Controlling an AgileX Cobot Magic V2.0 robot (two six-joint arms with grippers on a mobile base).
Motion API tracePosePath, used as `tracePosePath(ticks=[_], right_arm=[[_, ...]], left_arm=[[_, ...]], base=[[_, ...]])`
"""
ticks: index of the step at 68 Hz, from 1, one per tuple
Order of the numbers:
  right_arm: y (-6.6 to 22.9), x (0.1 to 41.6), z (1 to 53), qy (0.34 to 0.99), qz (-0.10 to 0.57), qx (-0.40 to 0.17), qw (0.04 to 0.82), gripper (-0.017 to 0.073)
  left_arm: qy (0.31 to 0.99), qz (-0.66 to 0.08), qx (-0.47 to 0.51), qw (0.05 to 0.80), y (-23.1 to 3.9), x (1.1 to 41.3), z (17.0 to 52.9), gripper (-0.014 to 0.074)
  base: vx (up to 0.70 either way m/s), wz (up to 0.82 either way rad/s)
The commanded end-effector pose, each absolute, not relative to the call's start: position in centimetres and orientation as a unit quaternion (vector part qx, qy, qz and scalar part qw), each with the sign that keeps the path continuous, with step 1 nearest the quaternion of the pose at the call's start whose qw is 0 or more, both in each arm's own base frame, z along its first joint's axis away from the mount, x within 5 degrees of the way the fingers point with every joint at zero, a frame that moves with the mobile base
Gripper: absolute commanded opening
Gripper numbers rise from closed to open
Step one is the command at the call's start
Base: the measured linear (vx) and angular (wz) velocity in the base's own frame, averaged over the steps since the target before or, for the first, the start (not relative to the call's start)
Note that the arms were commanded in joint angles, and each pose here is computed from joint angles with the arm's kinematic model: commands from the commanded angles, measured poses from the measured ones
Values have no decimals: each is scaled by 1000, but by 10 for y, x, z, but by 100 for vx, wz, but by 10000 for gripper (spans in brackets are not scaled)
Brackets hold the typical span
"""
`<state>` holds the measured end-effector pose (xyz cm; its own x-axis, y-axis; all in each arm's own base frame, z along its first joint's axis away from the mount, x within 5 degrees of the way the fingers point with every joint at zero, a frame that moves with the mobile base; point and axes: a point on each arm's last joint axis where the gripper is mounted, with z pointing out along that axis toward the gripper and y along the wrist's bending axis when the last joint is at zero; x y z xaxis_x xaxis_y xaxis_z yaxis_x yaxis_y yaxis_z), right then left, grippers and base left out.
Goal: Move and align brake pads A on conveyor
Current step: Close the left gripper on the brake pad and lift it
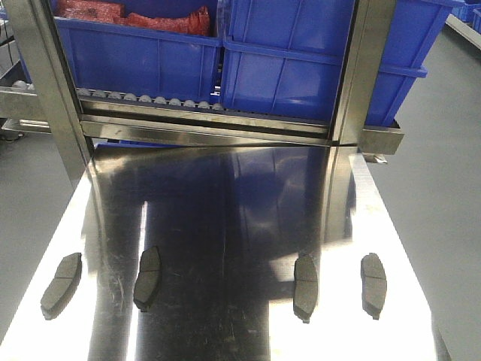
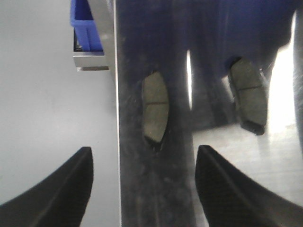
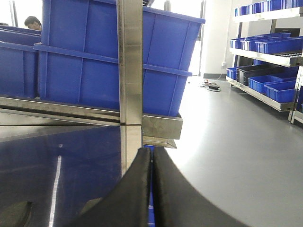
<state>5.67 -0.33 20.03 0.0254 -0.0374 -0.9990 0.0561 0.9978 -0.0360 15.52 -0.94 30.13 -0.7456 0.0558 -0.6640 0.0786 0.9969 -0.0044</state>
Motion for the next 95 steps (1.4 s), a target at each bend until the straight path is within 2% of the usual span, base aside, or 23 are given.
tracePosePath(ticks=[1, 17, 36, 58, 95], right_arm=[[-3, 56, 204, 671, -39, 2, 740, -12], [-3, 56, 204, 671, -39, 2, 740, -12], [-3, 56, 204, 671, -39, 2, 740, -12], [-3, 56, 204, 671, -39, 2, 740, -12], [-3, 56, 204, 671, -39, 2, 740, -12]], left_arm=[[921, -33, 48, 385, -15, 176, 319, 461], [947, -41, 73, 311, -28, 230, 306, 461], [974, -37, 72, 213, -39, 277, 257, 461], [986, -35, 54, 156, -41, 298, 213, 461], [990, -22, 26, 137, -39, 316, 190, 461]], base=[[0, 0], [0, 0], [0, 0], [0, 0], [0, 0]])
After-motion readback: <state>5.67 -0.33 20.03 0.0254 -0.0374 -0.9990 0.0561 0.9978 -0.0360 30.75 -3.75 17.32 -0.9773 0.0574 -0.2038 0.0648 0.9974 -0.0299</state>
